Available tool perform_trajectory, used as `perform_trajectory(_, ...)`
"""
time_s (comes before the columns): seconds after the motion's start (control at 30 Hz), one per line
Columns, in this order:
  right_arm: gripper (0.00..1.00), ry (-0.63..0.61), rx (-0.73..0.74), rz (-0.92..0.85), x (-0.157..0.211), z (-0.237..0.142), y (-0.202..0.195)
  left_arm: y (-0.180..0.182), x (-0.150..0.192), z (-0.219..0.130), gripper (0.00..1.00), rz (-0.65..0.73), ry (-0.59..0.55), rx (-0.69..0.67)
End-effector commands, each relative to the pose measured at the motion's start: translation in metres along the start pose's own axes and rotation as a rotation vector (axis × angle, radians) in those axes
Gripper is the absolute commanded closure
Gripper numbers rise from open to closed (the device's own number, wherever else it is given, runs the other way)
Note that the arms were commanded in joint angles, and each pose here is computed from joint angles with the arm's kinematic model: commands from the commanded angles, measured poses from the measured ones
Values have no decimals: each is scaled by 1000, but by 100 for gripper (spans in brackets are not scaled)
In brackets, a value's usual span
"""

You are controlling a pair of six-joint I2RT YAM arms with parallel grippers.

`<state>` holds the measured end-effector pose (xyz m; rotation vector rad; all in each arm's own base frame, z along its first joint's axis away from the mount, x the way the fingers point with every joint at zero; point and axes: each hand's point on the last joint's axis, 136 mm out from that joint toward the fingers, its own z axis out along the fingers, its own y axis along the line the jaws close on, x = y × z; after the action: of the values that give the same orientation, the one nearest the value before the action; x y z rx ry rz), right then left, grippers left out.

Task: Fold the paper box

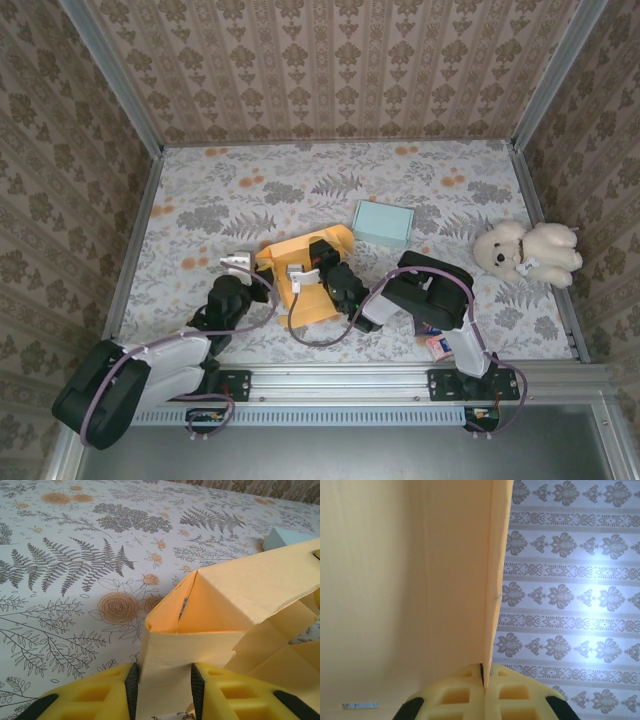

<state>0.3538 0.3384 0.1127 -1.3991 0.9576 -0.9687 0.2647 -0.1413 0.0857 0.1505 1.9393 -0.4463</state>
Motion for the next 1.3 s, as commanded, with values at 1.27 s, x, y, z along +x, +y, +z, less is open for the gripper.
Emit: perform_trajectory(1.27, 100, -43, -56, 28, -2, -4, 14, -41, -12, 23, 73, 135, -45, -7)
